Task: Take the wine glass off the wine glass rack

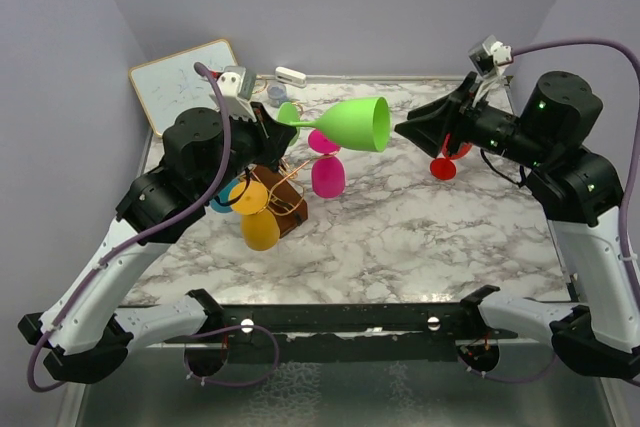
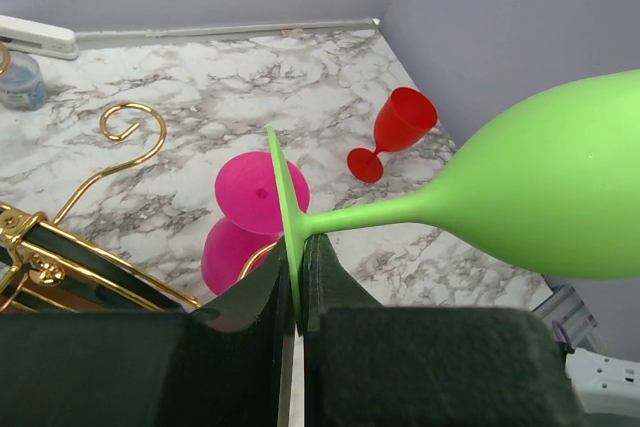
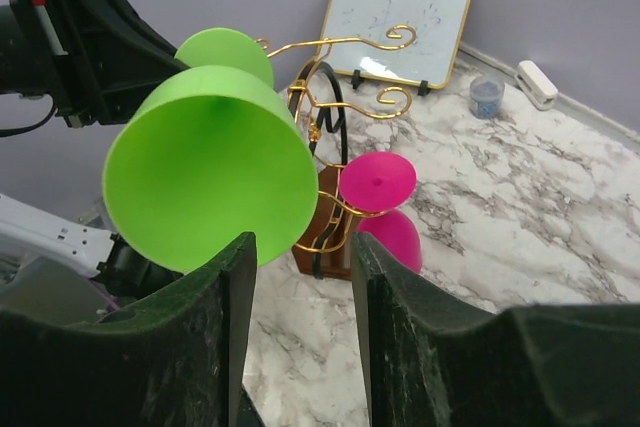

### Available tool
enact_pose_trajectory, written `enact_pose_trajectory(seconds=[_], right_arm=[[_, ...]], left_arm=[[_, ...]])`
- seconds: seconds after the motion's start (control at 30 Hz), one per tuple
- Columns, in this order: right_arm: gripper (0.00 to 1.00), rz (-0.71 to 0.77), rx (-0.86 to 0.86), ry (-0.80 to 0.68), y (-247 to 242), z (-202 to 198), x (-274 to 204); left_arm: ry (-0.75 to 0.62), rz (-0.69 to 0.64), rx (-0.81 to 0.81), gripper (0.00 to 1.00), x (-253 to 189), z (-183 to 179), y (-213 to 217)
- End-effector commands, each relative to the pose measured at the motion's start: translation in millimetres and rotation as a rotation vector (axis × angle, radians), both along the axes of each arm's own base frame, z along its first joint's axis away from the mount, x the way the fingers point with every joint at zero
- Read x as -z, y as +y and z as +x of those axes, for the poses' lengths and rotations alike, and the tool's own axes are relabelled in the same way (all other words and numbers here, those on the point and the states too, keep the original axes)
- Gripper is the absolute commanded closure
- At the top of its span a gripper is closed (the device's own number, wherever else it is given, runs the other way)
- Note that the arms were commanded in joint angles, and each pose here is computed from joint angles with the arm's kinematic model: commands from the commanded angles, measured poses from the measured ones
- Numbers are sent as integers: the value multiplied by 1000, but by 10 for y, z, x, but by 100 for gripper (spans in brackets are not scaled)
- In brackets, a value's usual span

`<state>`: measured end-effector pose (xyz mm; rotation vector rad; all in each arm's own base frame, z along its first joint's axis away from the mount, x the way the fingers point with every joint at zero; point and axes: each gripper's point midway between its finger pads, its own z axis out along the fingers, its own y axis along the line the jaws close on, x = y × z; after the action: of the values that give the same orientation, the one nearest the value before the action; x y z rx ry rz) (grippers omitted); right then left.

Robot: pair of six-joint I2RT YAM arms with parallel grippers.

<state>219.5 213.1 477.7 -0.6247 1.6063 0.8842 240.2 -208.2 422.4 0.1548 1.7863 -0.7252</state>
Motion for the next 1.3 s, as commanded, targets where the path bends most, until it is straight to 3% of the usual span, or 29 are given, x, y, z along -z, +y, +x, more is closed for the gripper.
enact_pose_trajectory(seconds=[0.0,0.43,0.5,0.57,0.6,0.73,0.77,0.8,0.83,1.07,1.2,1.27], right_arm=[[57,4,-53,36,93,-30,92],[58,20,-108,73,242,50,192],[69,23,-122,81,273,57,216],[97,27,-116,86,278,77,222],[99,29,-99,91,265,100,230],[99,40,-32,75,187,154,199],[99,48,-2,62,145,168,166],[99,57,27,49,102,181,130],[99,66,57,38,58,196,93],[99,79,356,-28,-359,487,-78],[99,-66,578,24,-569,984,188],[99,-160,677,67,-647,1261,374]], left_arm=[[-57,-41,76,100,-166,-56,-112],[-50,-82,172,100,-123,-96,-326],[-46,-79,174,100,-108,-85,-342],[-44,-77,171,100,-104,-72,-346],[-41,-72,163,100,-93,-59,-340],[-17,-41,89,53,-10,27,-241],[-8,-28,62,37,25,54,-203],[-2,-17,39,12,52,78,-164],[1,-7,14,2,69,98,-124],[-30,-7,-24,1,6,118,-36],[-55,-24,8,2,-63,106,-94],[-64,-28,29,10,-100,94,-132]])
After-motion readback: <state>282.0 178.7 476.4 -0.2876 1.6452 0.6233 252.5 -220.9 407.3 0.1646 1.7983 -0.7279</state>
